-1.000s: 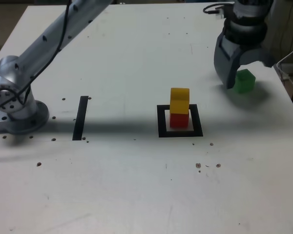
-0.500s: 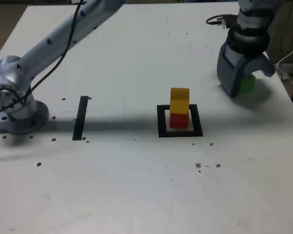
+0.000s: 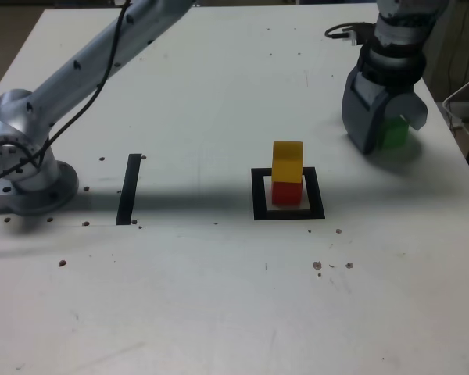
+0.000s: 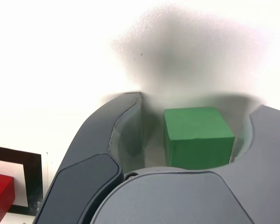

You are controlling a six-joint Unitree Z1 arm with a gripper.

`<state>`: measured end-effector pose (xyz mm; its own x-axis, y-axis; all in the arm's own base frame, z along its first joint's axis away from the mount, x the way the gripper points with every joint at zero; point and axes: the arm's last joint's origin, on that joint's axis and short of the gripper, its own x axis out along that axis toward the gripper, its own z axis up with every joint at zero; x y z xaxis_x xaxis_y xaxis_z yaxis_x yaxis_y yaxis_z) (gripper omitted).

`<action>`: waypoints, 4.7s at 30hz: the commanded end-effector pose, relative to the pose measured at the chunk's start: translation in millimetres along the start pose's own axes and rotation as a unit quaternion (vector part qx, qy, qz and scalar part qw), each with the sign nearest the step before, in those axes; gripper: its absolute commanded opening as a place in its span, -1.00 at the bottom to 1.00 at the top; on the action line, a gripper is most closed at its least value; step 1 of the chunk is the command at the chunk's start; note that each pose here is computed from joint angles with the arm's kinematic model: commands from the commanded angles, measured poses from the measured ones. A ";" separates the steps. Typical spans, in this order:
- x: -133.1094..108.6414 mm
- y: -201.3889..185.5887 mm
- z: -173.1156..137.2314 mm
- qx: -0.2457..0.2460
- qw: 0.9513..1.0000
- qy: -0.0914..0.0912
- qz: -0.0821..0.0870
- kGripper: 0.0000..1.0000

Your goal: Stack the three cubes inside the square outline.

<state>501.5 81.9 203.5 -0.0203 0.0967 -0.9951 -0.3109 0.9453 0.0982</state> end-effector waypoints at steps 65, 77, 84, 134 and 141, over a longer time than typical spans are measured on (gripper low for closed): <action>-121.6 -12.6 -185.9 0.192 0.981 0.015 0.008 -0.44; -109.5 -27.3 -197.5 0.174 0.985 -0.014 0.001 -0.44; -107.9 -31.4 -197.2 0.173 0.985 -0.019 -0.003 -0.44; -101.1 -39.8 -196.6 0.163 0.987 -0.016 0.011 0.28; -103.8 -37.6 -200.9 0.161 0.987 -0.017 0.011 0.54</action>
<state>328.4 -26.4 295.7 -0.0007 0.1209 -0.9927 0.0085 0.9926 0.1209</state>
